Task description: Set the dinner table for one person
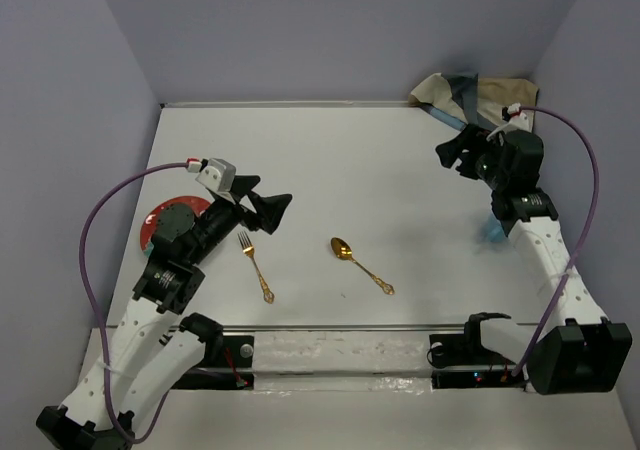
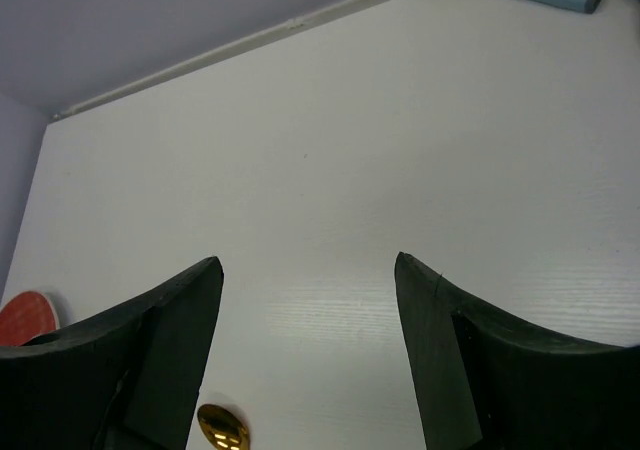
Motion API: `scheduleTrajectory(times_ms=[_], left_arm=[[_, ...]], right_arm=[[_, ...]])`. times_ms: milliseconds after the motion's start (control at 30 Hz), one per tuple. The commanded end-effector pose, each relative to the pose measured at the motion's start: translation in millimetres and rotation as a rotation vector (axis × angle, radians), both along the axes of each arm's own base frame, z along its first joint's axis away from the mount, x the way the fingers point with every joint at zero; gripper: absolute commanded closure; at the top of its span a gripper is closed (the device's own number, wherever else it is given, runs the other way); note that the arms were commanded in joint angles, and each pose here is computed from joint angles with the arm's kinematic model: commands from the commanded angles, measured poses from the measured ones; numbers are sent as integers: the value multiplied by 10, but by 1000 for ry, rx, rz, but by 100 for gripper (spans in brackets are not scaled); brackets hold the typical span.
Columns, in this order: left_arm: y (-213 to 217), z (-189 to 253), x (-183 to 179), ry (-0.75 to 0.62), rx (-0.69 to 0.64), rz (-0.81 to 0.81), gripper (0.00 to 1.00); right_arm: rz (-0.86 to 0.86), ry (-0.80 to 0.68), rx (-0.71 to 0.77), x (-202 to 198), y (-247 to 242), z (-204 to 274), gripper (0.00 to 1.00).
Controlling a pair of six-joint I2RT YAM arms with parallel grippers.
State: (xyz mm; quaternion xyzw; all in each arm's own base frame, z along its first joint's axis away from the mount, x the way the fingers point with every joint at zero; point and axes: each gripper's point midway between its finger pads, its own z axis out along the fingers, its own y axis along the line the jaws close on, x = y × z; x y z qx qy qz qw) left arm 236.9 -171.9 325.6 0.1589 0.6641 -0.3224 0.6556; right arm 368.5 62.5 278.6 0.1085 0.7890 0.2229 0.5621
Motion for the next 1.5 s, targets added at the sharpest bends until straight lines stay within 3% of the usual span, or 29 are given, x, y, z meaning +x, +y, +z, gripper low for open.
scheduleTrajectory(times_ms=[0,400,600,667,767,867,967,1167,1467], left_arm=[[-24,120,-50,-60,2,-27,1],[48,118,5,-64,-7,25,1],[52,91,34,-60,1,34,1],[68,75,51,-58,6,44,1],[83,20,104,-45,18,66,1],[79,-19,134,-34,29,69,1],[96,-70,190,-20,40,88,1],[75,-195,288,14,68,96,1],[74,-368,406,58,112,109,1]], right_arm=[[-66,-117,-24,260,-106,387,25],[-172,-98,-66,1100,-287,226,31],[-294,-94,-75,1732,-473,49,49],[-325,-121,-76,1917,-523,154,51],[-397,-103,-108,2277,-655,-56,57],[-471,-142,-117,2523,-833,52,54],[-495,-115,-93,2774,-901,-215,41],[-563,-164,50,3186,-1143,-233,33],[-519,-204,226,3687,-1383,-515,30]])
